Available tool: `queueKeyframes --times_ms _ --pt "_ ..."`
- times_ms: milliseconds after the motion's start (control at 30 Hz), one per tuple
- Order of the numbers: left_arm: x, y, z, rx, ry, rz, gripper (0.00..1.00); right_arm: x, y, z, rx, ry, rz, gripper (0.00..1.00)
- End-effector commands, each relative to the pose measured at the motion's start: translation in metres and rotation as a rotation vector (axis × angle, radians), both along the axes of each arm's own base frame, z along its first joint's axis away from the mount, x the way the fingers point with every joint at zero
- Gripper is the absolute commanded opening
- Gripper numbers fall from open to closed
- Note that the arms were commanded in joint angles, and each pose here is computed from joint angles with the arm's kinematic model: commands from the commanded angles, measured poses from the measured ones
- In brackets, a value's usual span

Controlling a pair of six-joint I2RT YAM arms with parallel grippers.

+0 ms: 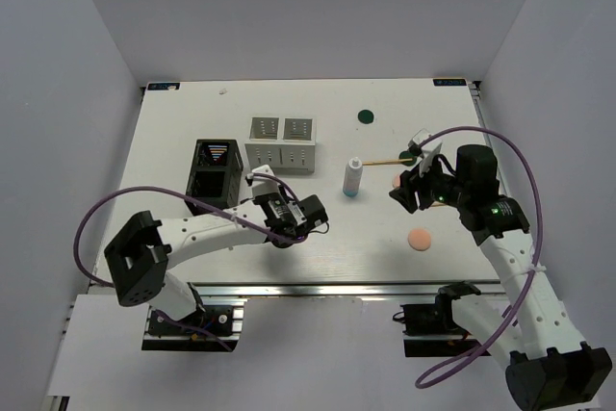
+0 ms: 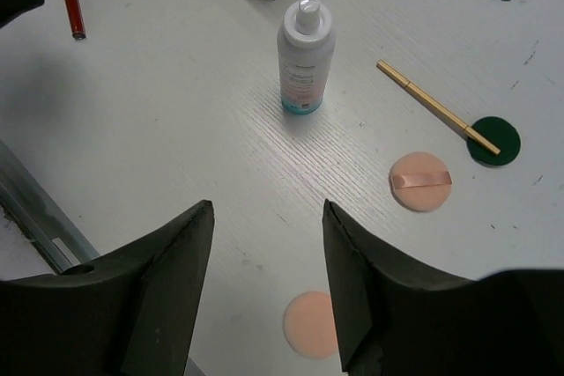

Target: Organize the makeup

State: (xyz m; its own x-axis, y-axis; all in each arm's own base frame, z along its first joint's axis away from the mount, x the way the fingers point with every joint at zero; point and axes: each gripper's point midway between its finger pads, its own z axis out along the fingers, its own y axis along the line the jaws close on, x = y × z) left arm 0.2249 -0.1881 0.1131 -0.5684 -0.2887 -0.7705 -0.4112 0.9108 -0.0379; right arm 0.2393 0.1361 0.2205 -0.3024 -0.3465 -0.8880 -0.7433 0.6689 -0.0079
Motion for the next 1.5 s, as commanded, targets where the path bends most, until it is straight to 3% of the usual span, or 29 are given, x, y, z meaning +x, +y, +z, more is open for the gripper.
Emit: queueKeyframes --times_ms 0,367,767,1200,1300,1467 --pt "0.018 0.007 0.0 0.029 -0.053 0.065 0.66 0.001 0.005 -0.004 0.06 0.024 0.033 0.58" --pt "0.045 0.019 -0.046 0.036 0.033 0.122 0.62 -0.001 0.013 -0.019 0.106 0.089 0.054 0.6" --pt "0.034 0.04 -0.074 0.113 0.096 0.223 0.54 0.004 0.008 -0.025 0.102 0.116 0.021 0.6" --pt "0.035 0.042 -0.097 0.137 0.109 0.222 0.52 0.006 0.008 -0.025 0.106 0.128 0.022 0.6" --pt "0.034 0.042 -0.106 0.129 0.128 0.22 0.48 0.006 0.008 -0.025 0.106 0.127 0.024 0.6" --pt "0.028 0.034 -0.115 0.055 0.152 0.204 0.24 0.008 0.007 -0.022 0.104 0.119 0.016 0.61"
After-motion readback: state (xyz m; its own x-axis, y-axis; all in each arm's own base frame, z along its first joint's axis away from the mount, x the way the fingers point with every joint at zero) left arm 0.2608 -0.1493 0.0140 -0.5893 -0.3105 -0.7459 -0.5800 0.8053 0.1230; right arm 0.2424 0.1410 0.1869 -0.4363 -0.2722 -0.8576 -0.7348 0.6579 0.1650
